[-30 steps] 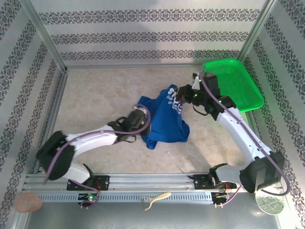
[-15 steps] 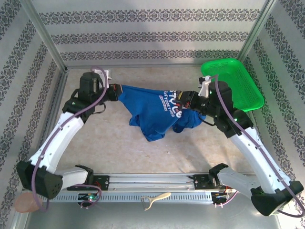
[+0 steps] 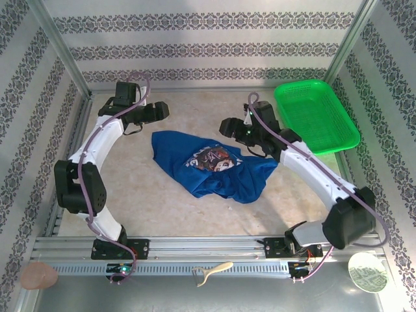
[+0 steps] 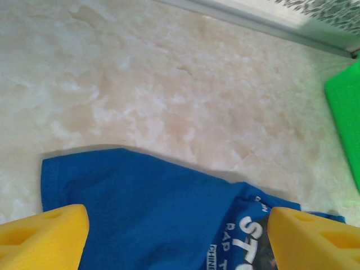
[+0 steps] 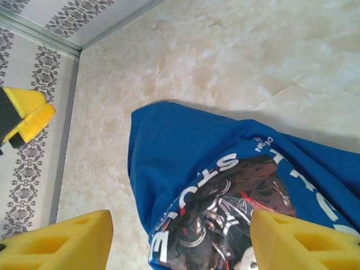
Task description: Fold the inside-out t-shirt
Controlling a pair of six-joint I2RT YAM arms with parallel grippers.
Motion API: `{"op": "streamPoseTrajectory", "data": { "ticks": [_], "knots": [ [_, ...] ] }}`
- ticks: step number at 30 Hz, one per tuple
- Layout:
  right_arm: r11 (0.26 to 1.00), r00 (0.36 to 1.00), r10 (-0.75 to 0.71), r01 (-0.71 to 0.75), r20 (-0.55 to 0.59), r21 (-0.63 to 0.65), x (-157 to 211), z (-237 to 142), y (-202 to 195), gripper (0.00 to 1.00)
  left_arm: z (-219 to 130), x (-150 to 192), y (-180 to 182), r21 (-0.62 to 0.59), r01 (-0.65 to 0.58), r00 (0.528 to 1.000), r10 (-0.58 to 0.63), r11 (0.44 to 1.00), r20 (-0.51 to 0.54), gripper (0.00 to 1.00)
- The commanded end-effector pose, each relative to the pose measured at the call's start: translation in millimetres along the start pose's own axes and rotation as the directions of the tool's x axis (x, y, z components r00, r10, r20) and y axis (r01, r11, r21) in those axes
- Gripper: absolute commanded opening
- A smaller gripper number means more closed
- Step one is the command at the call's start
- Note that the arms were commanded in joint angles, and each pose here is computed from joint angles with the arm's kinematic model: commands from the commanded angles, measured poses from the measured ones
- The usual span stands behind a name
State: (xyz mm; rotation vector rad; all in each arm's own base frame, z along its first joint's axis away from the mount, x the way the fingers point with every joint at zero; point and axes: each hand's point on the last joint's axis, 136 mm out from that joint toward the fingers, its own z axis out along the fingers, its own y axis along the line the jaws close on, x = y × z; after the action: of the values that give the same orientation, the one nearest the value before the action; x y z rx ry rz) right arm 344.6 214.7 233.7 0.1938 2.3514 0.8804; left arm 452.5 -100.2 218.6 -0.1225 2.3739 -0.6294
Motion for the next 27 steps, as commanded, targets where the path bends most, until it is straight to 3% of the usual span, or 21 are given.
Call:
{"op": "streamPoseTrajectory", "data": {
  "ticks": [1, 7, 12, 15, 22, 24, 27],
  "knots": [
    [0.993, 0.996, -0.051, 0.058, -0.068, 0.100, 43, -14, -33, 0.65, -29, 25, -33, 0.069, -0.042, 0.999, 0.043, 0.997, -0.013, 0.85],
    [0.990, 0.982, -0.015, 0.041, -0.190, 0.133, 126, -3, -58, 0.65, -25, 128, -63, 0.066, -0.117, 0.986, 0.124, 0.991, -0.112, 0.87],
    [0.989, 0.969, -0.006, 0.042, -0.248, 0.139, 163, 25, -60, 0.64, -4, 188, -57, 0.054, -0.064, 0.990, 0.070, 0.997, -0.122, 0.88],
    [0.990, 0.961, -0.016, 0.055, -0.277, 0.133, 169, 44, -55, 0.62, 11, 206, -53, 0.041, -0.056, 0.986, 0.062, 0.998, -0.155, 0.89],
    [0.984, 0.946, -0.034, 0.089, -0.323, 0.157, 175, 78, -51, 0.56, 36, 211, -58, 0.050, -0.079, 0.982, 0.087, 0.996, -0.170, 0.92],
    [0.980, 0.947, -0.033, 0.093, -0.319, 0.177, 174, 85, -55, 0.43, 48, 215, -58, 0.053, -0.071, 0.979, 0.079, 0.996, -0.187, 0.92],
    [0.981, 0.943, -0.029, 0.090, -0.333, 0.169, 172, 85, -56, 0.07, 67, 221, -63, 0.090, -0.041, 0.976, 0.059, 0.995, -0.210, 0.84]
  ]
}}
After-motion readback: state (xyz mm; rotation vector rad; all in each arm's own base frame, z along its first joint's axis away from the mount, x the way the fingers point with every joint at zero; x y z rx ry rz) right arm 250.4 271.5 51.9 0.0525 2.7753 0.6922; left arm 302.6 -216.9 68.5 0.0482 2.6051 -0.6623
